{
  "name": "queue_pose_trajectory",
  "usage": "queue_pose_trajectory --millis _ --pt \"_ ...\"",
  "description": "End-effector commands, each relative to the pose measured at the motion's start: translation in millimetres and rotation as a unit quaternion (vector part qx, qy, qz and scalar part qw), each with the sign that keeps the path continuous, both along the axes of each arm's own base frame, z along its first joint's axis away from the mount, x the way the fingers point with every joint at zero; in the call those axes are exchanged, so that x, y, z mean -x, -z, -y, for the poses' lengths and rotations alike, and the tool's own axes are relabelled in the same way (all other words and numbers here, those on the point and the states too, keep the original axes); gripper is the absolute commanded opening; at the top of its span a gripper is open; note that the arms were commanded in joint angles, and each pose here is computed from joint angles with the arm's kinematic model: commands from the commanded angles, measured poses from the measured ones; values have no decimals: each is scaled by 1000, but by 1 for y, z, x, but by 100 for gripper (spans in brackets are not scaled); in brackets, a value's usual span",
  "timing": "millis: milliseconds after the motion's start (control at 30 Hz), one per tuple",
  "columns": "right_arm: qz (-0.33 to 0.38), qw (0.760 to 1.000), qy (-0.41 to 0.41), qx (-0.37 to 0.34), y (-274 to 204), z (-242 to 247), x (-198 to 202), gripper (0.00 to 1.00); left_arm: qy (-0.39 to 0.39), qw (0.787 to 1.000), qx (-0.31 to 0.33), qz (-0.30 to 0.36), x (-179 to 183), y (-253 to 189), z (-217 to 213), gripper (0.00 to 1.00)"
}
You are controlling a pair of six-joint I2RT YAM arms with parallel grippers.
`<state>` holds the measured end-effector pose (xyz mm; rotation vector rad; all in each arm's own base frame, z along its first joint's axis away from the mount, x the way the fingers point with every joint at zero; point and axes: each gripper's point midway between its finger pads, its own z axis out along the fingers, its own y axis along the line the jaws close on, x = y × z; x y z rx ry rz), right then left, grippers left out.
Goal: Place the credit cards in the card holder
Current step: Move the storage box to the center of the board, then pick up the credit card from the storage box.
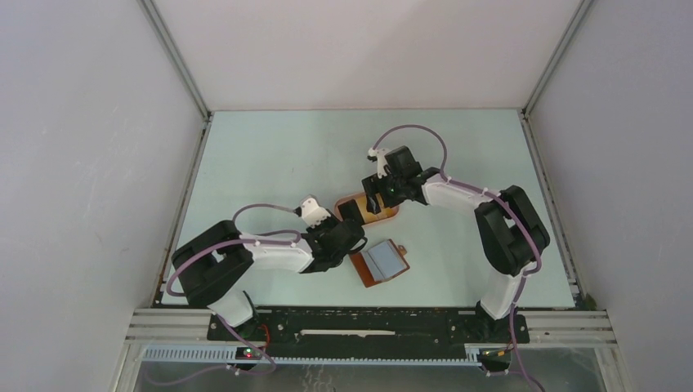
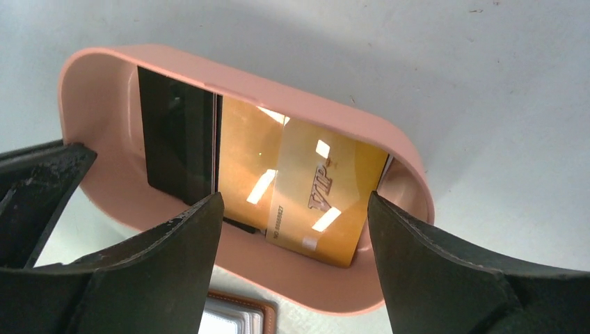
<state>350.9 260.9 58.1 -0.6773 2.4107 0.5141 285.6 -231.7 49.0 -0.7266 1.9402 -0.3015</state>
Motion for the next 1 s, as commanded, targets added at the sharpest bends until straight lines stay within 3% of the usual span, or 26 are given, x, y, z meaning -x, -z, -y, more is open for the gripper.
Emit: queue_pose_trajectory --millis 0,333,600,967 --pt "-22 999 49 9 7 -1 -9 85 -10 999 40 28 -4 -28 14 0" --pt "-45 995 73 45 30 -3 -4 87 -5 999 43 27 -3 -31 20 0" --pt "-5 990 82 117 28 0 -2 90 -8 999 34 21 -3 -31 19 0" --pt "-77 993 52 73 29 -13 26 90 -8 1000 23 12 -4 -22 22 0"
